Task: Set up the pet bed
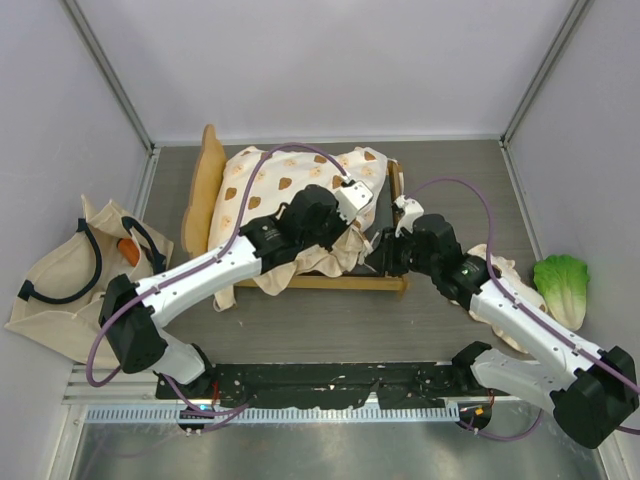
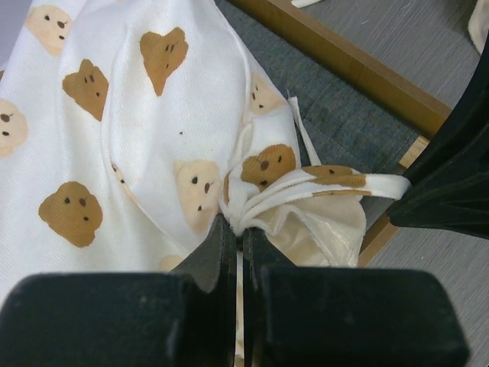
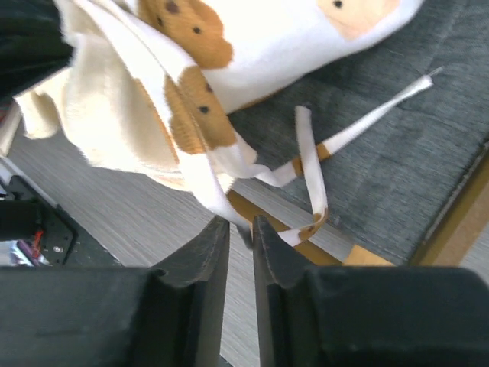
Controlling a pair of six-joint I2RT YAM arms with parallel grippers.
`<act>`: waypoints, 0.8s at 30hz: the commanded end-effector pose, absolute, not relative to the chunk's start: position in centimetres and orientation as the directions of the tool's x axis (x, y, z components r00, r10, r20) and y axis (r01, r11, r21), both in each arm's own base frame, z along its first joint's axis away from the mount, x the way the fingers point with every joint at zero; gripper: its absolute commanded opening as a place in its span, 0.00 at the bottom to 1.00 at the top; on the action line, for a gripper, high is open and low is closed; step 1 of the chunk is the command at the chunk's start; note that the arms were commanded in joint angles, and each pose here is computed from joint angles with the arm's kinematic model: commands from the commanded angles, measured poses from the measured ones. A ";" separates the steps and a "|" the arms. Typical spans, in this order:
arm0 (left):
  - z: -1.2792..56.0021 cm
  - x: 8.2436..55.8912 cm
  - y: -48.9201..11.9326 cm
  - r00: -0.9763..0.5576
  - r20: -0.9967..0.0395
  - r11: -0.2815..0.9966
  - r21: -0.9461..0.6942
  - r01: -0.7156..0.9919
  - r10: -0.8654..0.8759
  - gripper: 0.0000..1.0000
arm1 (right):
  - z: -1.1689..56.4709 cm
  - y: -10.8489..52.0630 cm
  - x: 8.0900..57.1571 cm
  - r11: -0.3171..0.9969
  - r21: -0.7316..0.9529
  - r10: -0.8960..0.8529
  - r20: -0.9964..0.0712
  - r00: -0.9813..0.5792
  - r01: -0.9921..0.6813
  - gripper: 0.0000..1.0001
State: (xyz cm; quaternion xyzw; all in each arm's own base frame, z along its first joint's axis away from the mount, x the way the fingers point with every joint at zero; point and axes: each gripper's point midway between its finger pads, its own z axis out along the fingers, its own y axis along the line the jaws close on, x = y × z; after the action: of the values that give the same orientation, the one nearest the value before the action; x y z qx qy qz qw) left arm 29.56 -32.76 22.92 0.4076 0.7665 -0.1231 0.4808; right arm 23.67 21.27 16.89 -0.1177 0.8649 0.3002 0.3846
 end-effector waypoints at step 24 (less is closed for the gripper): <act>26.3 31.0 -31.9 -0.208 -0.908 0.696 0.117 0.709 0.365 0.00 | 33.1 25.4 18.0 0.416 0.667 0.174 -0.726 -0.665 -0.619 0.01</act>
State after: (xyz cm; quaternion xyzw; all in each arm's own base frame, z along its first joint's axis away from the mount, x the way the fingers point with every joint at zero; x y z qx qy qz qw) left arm 29.77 -33.01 23.86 0.3826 0.7696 -0.1709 0.4817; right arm 19.96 25.00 28.38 -0.1285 0.7831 0.4759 0.3792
